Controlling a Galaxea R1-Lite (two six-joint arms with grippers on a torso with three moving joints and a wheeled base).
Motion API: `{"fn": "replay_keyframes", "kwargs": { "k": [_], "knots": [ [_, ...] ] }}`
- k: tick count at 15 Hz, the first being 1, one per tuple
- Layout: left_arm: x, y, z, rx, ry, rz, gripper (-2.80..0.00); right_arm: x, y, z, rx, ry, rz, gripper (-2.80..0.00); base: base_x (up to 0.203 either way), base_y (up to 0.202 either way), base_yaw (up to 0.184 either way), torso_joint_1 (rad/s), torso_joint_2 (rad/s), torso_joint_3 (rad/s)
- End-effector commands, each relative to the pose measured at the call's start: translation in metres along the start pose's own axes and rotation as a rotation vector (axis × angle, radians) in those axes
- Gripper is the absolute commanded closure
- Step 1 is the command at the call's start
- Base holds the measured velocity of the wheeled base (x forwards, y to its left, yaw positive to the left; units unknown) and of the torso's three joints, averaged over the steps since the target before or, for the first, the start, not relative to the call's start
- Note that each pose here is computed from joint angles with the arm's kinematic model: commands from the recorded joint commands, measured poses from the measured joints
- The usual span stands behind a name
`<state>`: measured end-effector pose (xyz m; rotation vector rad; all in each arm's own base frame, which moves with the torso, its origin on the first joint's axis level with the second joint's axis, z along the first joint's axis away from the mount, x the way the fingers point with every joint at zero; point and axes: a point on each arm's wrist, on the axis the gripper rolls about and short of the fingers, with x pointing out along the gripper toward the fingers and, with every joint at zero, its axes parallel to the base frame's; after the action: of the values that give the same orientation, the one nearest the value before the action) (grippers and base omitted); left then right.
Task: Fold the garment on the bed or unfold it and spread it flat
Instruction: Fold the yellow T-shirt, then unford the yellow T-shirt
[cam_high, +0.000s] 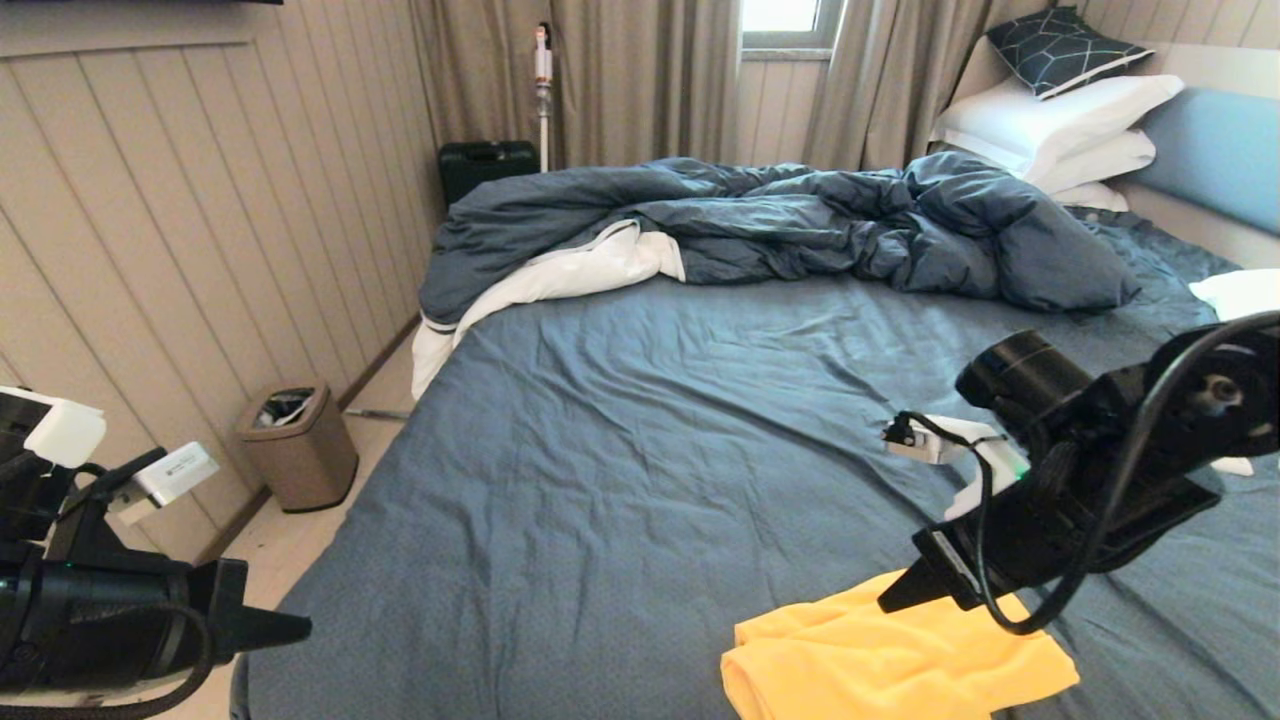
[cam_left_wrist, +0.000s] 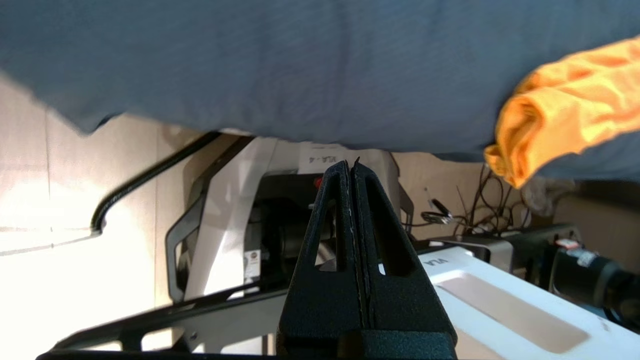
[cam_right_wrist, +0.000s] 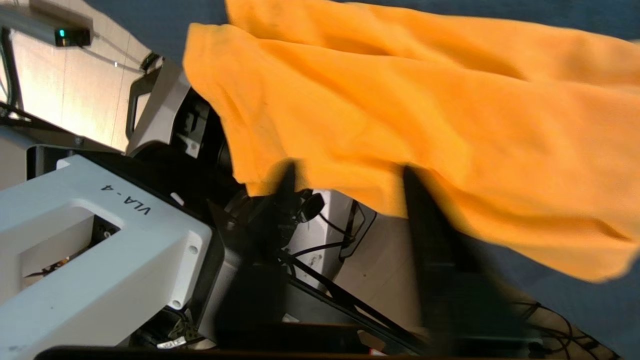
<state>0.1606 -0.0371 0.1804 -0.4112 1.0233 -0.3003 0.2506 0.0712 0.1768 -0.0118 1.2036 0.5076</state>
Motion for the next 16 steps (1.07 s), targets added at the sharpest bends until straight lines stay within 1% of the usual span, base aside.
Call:
{"fn": "replay_keyframes", "kwargs": {
  "k": [1,3,4,6,9,10,11,13,16],
  "knots": [
    [0.0,-0.005,0.004,0.012,-0.004,-0.006,0.0,-0.02,-0.005,-0.01,0.016,-0.053,-0.016,0.0,0.0,0.0,0.0,0.0,0.0,0.0],
    [-0.013,-0.008,0.002,0.033,-0.053,-0.015,0.0,-0.037,-0.008,-0.021,0.025,-0.103,-0.035,0.0,0.0,0.0,0.0,0.0,0.0,0.0],
    [-0.023,-0.01,-0.002,0.046,-0.088,-0.019,0.0,-0.049,-0.007,-0.028,0.027,-0.144,-0.048,0.0,0.0,0.0,0.0,0.0,0.0,0.0],
    [-0.05,-0.013,-0.017,0.075,-0.15,-0.029,0.0,-0.076,-0.007,-0.047,0.039,-0.233,-0.082,0.0,0.0,0.0,0.0,0.0,0.0,0.0],
    [-0.091,-0.012,-0.056,0.121,-0.239,-0.045,0.0,-0.111,0.005,-0.091,0.063,-0.321,-0.131,0.0,0.0,0.0,0.0,0.0,0.0,0.0],
    [-0.1,-0.01,-0.068,0.128,-0.274,-0.023,0.0,-0.117,0.009,-0.108,0.066,-0.34,-0.144,0.0,0.0,0.0,0.0,0.0,0.0,0.0],
    [-0.105,-0.006,-0.08,0.128,-0.31,0.019,0.0,-0.12,0.014,-0.125,0.069,-0.36,-0.158,0.0,0.0,0.0,0.0,0.0,0.0,0.0],
    [-0.114,0.003,-0.106,0.13,-0.378,0.064,0.0,-0.118,0.021,-0.155,0.074,-0.386,-0.175,0.0,0.0,0.0,0.0,0.0,0.0,0.0],
    [-0.125,0.018,-0.149,0.12,-0.418,0.101,0.0,-0.108,0.032,-0.198,0.043,-0.431,-0.183,0.0,0.0,0.0,0.0,0.0,0.0,0.0]
  ]
}}
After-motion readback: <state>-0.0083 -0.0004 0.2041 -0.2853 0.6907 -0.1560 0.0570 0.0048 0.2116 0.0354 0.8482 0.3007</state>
